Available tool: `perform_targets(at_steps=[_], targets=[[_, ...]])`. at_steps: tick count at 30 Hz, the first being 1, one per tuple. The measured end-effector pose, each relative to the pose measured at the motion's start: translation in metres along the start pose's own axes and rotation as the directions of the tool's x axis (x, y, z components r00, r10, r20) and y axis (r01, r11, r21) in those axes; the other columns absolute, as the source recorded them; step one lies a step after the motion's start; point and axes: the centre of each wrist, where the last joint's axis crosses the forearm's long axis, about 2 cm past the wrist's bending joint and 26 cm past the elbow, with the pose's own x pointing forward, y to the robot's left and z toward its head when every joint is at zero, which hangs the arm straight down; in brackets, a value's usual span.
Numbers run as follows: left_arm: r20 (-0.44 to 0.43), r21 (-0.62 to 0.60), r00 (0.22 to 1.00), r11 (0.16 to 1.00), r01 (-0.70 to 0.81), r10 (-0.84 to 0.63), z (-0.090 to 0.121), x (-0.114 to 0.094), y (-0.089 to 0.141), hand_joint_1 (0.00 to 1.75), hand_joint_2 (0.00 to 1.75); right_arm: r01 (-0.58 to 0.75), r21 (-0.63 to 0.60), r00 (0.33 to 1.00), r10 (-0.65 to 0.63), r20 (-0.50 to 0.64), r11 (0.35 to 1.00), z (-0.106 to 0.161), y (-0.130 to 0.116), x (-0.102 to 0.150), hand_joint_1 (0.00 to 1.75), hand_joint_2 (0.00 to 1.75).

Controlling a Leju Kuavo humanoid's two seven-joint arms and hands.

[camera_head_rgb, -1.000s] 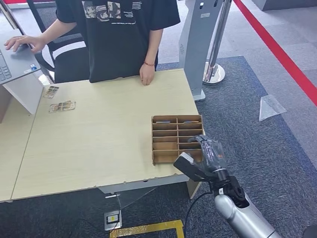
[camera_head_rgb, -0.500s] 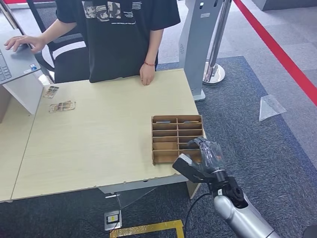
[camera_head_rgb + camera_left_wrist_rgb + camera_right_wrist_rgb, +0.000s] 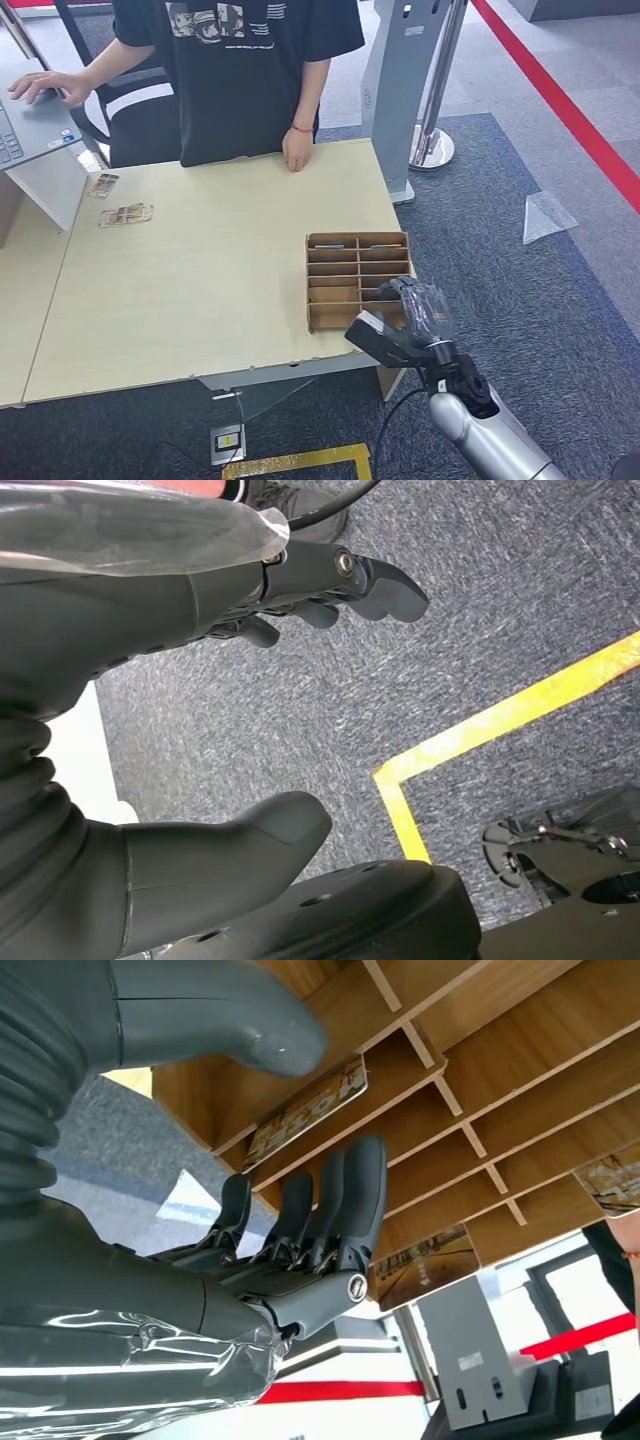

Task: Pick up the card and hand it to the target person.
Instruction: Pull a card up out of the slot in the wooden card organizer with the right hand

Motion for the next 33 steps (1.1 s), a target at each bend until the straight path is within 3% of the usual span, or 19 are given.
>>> perform_targets(at_steps=[8, 12, 14, 27, 33], targets=[[-0.001, -0.003, 1.0, 1.0, 0.001, -0.001, 0.001, 0.001, -0.001, 0.0, 1.75, -0.076, 0.028, 0.996, 0.078, -0.051, 0.997, -0.001, 0.004, 0.005, 0.95, 1.75], [-0.004, -0.004, 1.0, 1.0, 0.001, -0.001, 0.0, 0.001, -0.001, 0.0, 1.75, -0.087, 0.031, 0.994, 0.089, -0.065, 0.996, -0.001, 0.004, 0.006, 1.54, 1.75], [-0.006, -0.005, 1.0, 1.0, 0.0, 0.0, 0.001, 0.001, -0.001, 0.0, 1.75, -0.093, 0.028, 0.993, 0.094, -0.069, 0.995, -0.001, 0.002, 0.007, 1.7, 1.75], [0.004, -0.015, 1.0, 1.0, 0.011, -0.011, 0.001, 0.001, -0.002, 0.0, 1.75, -0.127, -0.028, 0.992, 0.127, -0.027, 0.991, -0.003, -0.027, 0.006, 1.75, 1.75], [0.021, -0.02, 0.999, 0.999, 0.027, -0.027, 0.0, 0.0, -0.001, 0.0, 1.75, -0.138, -0.061, 0.981, 0.145, 0.127, 0.989, -0.02, -0.074, -0.01, 1.75, 1.75]])
